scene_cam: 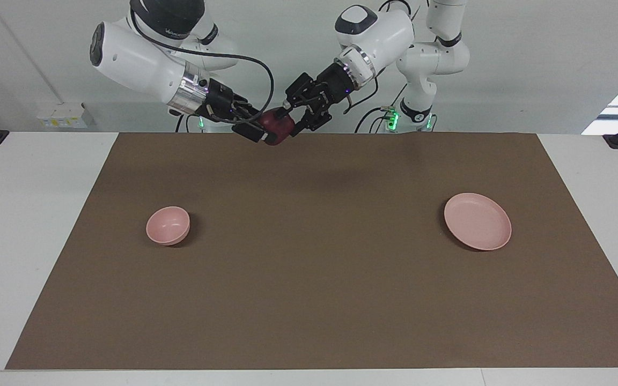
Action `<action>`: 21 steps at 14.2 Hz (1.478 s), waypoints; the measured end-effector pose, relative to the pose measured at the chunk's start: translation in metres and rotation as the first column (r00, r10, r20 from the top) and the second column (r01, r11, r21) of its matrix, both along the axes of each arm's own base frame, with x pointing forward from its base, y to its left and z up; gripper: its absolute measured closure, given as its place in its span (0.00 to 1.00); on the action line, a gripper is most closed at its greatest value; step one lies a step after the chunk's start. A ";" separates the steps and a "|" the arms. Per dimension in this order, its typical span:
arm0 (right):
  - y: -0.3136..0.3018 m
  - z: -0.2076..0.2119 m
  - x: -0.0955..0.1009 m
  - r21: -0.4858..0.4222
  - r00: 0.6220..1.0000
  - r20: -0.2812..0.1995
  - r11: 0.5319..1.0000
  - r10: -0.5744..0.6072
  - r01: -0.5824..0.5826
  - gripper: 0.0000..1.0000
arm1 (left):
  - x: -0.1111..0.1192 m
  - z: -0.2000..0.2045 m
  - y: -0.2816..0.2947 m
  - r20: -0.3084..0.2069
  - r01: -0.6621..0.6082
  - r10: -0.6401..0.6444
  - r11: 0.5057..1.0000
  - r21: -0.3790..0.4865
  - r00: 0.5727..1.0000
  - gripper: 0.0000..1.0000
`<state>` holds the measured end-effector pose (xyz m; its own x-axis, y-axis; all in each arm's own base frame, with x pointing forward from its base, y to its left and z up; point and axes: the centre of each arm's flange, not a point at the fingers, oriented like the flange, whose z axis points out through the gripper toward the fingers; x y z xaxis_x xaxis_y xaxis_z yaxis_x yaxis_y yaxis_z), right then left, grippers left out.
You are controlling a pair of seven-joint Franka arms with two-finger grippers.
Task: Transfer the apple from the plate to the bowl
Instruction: 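Carry the apple toward the right gripper and close the right gripper on it, then open the left gripper and withdraw it while the right gripper takes the apple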
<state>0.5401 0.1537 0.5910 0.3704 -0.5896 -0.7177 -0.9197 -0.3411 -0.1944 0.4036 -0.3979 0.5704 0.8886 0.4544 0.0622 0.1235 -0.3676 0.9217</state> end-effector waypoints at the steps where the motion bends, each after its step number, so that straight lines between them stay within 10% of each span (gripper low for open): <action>1: 0.002 0.000 -0.001 0.000 1.000 0.000 1.000 0.004 -0.004 0.00 | 0.000 0.000 0.000 0.000 0.000 0.000 1.000 0.000 1.000 0.31; 5: 0.007 0.000 -0.002 0.000 1.000 0.000 1.000 0.012 -0.012 0.00 | 0.000 0.000 0.000 0.001 -0.002 0.002 1.000 0.000 1.000 0.31; 8: 0.006 -0.001 -0.002 0.000 1.000 -0.002 1.000 0.012 -0.012 0.21 | 0.000 -0.001 0.001 0.000 -0.003 0.003 1.000 0.002 1.000 0.31; 21: 0.004 -0.002 -0.001 0.002 1.000 0.010 1.000 0.023 -0.023 0.21 | 0.003 0.000 0.005 -0.002 -0.016 0.016 1.000 0.000 1.000 0.24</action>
